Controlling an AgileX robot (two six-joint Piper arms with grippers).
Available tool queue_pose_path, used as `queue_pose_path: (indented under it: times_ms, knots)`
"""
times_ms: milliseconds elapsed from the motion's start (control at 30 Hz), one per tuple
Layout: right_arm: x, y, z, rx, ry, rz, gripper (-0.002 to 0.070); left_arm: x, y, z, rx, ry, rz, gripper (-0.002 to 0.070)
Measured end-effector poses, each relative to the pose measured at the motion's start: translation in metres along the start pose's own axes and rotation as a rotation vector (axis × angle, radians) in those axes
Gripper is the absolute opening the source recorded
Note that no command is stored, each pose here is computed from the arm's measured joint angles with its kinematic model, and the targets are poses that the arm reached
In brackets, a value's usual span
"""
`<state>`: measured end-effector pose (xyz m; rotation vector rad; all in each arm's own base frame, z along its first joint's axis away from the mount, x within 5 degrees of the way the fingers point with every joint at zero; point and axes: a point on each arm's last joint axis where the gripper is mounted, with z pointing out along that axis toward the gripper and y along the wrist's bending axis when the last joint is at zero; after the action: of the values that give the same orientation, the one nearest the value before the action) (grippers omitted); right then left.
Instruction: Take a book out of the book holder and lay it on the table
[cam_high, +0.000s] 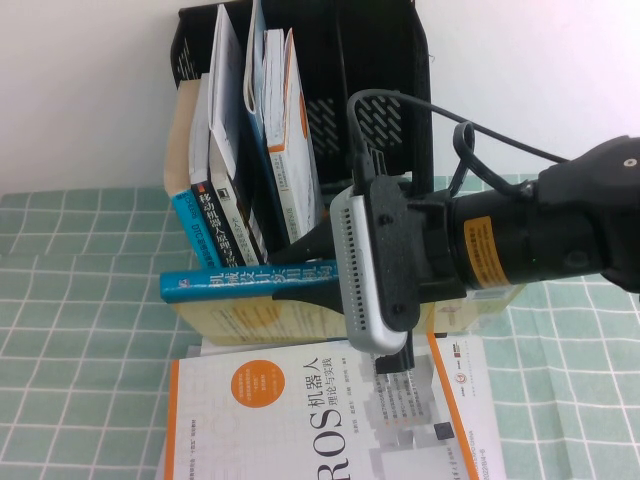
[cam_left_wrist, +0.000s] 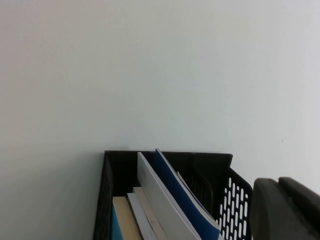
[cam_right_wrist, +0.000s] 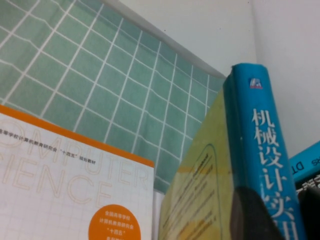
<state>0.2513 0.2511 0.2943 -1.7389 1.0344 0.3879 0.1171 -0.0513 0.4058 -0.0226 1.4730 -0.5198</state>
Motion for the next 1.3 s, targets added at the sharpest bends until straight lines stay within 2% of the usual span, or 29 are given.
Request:
queue_pose_path:
  times_ms: [367, 433, 533, 633, 733, 867, 967, 1033, 1200, 1300]
  knots:
    - [0.0, 0.007, 0.005, -0.072, -0.048, 0.064, 0.0196, 0.0, -0.002, 0.0, 0.023, 0.002, 0.0, -0.0003]
    - [0.0, 0.008, 0.005, -0.08, -0.054, 0.105, 0.023, 0.0, -0.002, 0.0, 0.023, 0.002, 0.0, -0.0003]
    - [-0.005, 0.007, 0.003, -0.088, -0.075, 0.175, 0.0333, 0.0, -0.002, 0.0, 0.025, 0.002, 0.0, -0.0003]
    - [-0.007, 0.007, 0.002, -0.106, -0.085, 0.277, 0.0405, 0.0, -0.002, 0.0, 0.025, 0.002, 0.0, -0.0003]
    - [-0.009, 0.009, 0.002, -0.133, -0.102, 0.321, 0.0426, 0.0, -0.002, 0.0, 0.026, 0.002, 0.0, -0.0003]
    - [-0.017, 0.0, -0.002, -0.11, -0.122, 0.27, 0.0426, 0.0, -0.003, 0.0, 0.03, 0.003, 0.0, -0.0003]
    - [-0.033, -0.021, -0.013, 0.0, -0.125, 0.186, 0.0376, 0.0, -0.003, 0.0, 0.036, 0.003, 0.0, -0.0003]
    - [-0.049, -0.042, -0.029, 0.135, -0.114, 0.106, 0.0299, 0.0, -0.004, 0.0, 0.046, 0.004, 0.0, -0.0003]
    - [-0.086, -0.092, -0.092, 0.603, 0.01, -0.067, 0.0072, 0.0, -0.005, 0.0, 0.05, 0.004, 0.023, -0.0003]
    - [-0.096, -0.104, -0.133, 0.858, 0.137, -0.114, 0.0021, 0.0, -0.001, 0.0, 0.013, 0.001, 0.076, -0.0003]
